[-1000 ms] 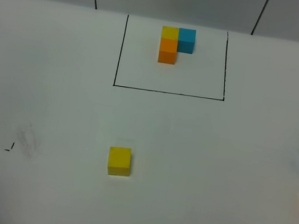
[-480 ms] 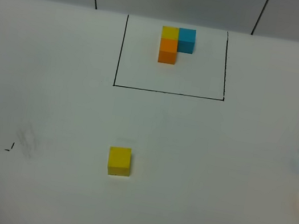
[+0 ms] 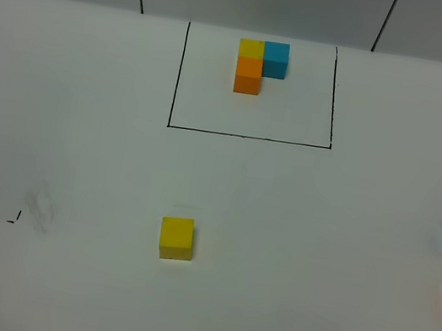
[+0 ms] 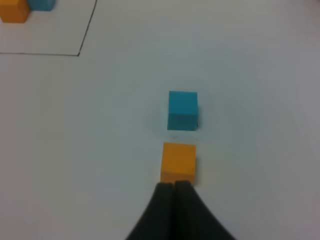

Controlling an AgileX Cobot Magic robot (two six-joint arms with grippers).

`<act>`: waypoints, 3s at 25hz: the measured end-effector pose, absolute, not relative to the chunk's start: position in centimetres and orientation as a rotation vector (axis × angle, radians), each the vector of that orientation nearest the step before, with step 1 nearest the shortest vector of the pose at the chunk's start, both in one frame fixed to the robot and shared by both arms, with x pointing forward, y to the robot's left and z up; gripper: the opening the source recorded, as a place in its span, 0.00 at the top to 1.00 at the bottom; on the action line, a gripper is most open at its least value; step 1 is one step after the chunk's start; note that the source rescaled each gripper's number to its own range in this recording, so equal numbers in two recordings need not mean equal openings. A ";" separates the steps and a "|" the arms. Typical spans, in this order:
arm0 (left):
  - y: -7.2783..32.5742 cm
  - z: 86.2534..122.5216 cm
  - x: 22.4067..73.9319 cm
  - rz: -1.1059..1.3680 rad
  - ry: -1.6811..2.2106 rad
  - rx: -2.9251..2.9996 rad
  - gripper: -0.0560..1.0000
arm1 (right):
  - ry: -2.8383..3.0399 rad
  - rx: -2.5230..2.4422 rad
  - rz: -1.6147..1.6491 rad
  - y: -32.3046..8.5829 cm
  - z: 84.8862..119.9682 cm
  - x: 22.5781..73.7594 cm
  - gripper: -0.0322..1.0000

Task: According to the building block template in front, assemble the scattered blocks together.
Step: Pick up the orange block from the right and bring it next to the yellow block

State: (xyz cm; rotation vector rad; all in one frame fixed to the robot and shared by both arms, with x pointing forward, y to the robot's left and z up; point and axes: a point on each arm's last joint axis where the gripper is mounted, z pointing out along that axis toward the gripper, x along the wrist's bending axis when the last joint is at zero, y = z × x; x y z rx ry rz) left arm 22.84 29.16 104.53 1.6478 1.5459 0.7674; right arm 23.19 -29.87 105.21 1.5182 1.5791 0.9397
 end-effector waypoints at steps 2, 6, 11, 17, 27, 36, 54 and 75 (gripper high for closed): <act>29.2 104.5 22.7 0.774 1.539 1.642 0.94 | 1.579 1.518 0.940 -29.9 105.2 23.2 0.97; 29.2 104.5 22.7 0.775 1.538 1.641 0.94 | 1.579 1.518 0.940 -29.9 105.2 23.2 0.97; 29.2 104.5 22.7 0.777 1.539 1.641 0.94 | 1.579 1.518 0.940 -29.9 105.2 23.2 0.97; 29.2 104.5 22.7 0.777 1.539 1.641 0.94 | 1.579 1.518 0.940 -29.9 105.2 23.2 0.97; 29.2 104.5 22.7 0.777 1.539 1.641 0.94 | 1.579 1.518 0.940 -29.9 105.2 23.2 0.97; 29.2 104.5 22.7 0.777 1.539 1.641 0.94 | 1.579 1.518 0.940 -29.9 105.2 23.2 0.97; 29.2 104.5 22.7 0.777 1.539 1.641 0.94 | 1.579 1.518 0.940 -29.9 105.2 23.2 0.97; 29.2 104.5 22.7 0.777 1.539 1.641 0.94 | 1.579 1.518 0.940 -29.9 105.2 23.2 0.97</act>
